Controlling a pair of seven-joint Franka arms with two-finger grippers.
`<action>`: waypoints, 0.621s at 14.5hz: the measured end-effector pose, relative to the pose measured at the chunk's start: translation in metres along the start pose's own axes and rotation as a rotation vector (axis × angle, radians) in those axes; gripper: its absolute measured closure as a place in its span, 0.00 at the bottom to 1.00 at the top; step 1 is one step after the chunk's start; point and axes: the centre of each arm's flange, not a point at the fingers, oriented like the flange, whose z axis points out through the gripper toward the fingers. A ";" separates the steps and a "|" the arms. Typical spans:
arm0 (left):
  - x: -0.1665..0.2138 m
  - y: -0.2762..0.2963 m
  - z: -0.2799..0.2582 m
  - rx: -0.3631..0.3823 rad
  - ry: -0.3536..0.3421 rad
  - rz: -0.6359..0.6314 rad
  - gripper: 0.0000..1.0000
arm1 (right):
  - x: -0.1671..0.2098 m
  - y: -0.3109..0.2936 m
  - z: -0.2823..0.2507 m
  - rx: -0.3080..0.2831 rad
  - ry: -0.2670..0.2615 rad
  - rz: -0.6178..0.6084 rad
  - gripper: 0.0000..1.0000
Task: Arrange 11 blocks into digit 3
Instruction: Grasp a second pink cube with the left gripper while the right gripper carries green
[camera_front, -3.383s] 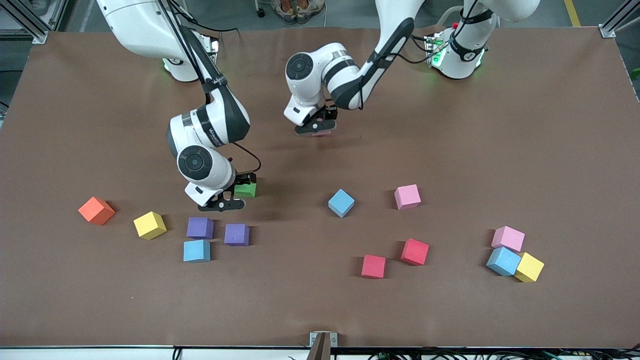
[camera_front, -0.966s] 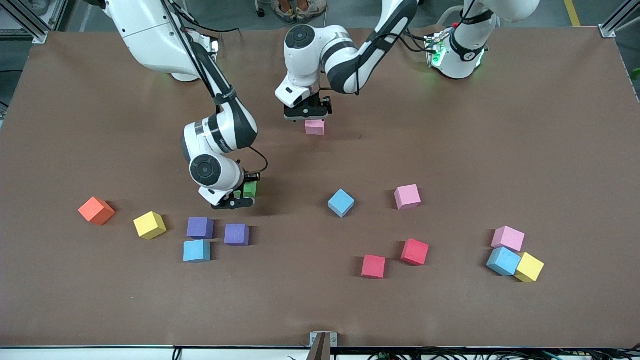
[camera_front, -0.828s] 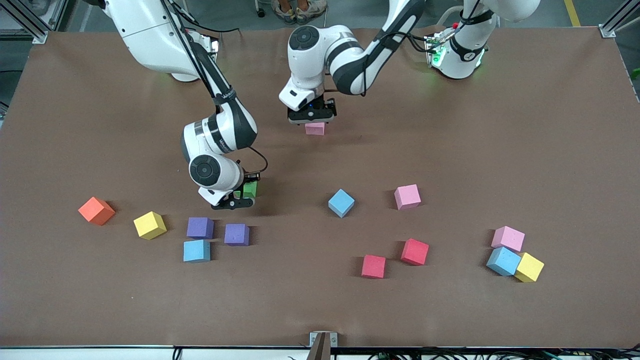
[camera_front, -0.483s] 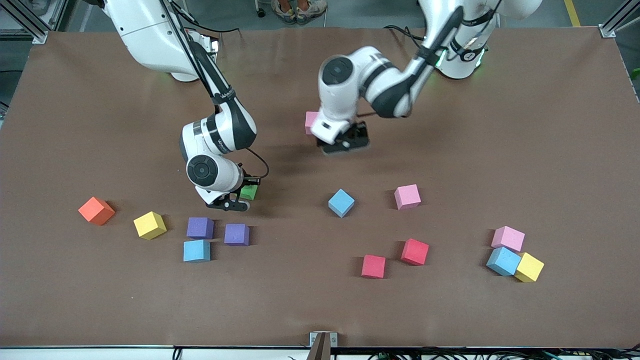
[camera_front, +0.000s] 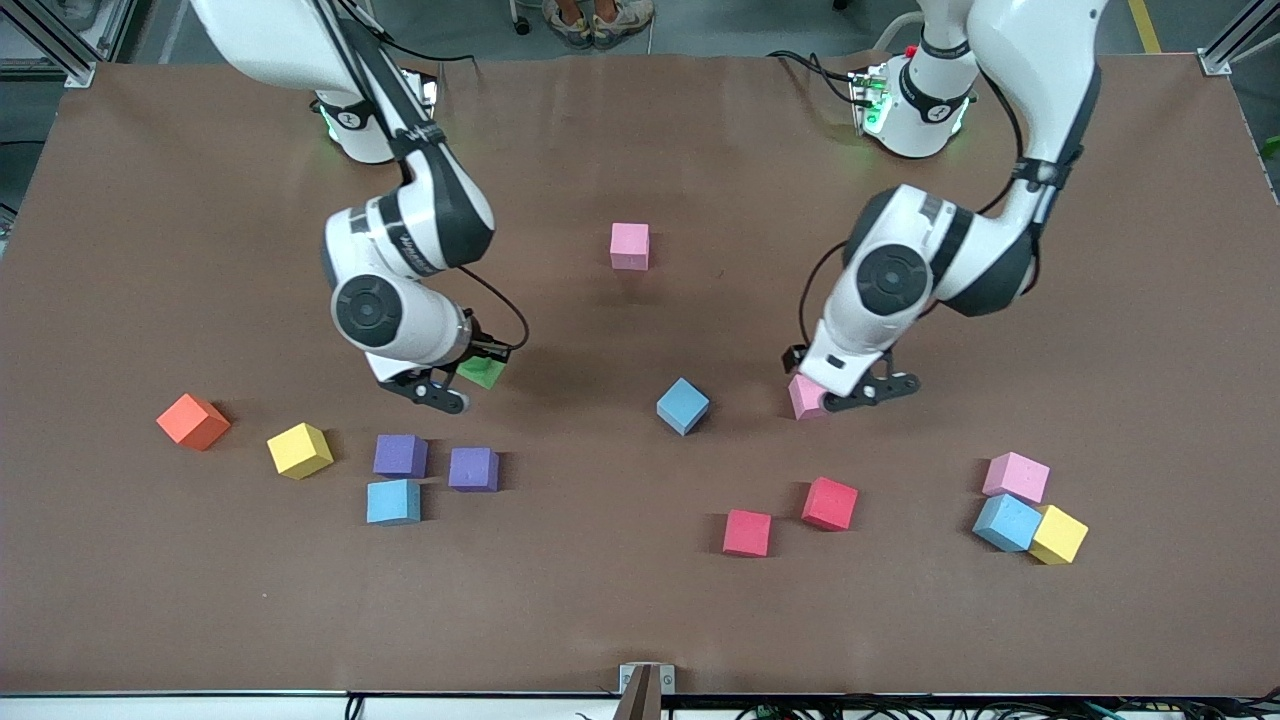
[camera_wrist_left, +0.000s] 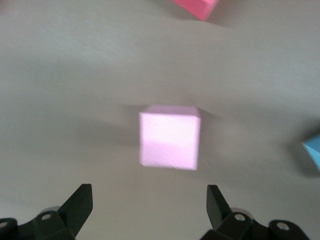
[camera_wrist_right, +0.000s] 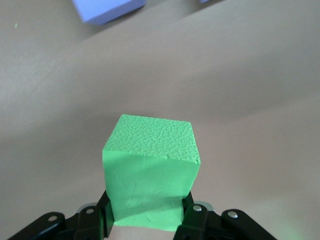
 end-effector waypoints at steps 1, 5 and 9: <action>0.006 -0.004 0.008 -0.012 0.006 -0.005 0.00 | 0.004 0.008 -0.007 0.007 -0.003 0.018 0.47; 0.009 0.014 0.050 -0.060 0.026 0.008 0.00 | 0.005 0.014 -0.021 0.023 0.001 0.122 0.47; 0.010 0.020 0.071 -0.077 0.028 0.014 0.00 | -0.009 0.020 -0.051 0.038 -0.006 0.313 0.47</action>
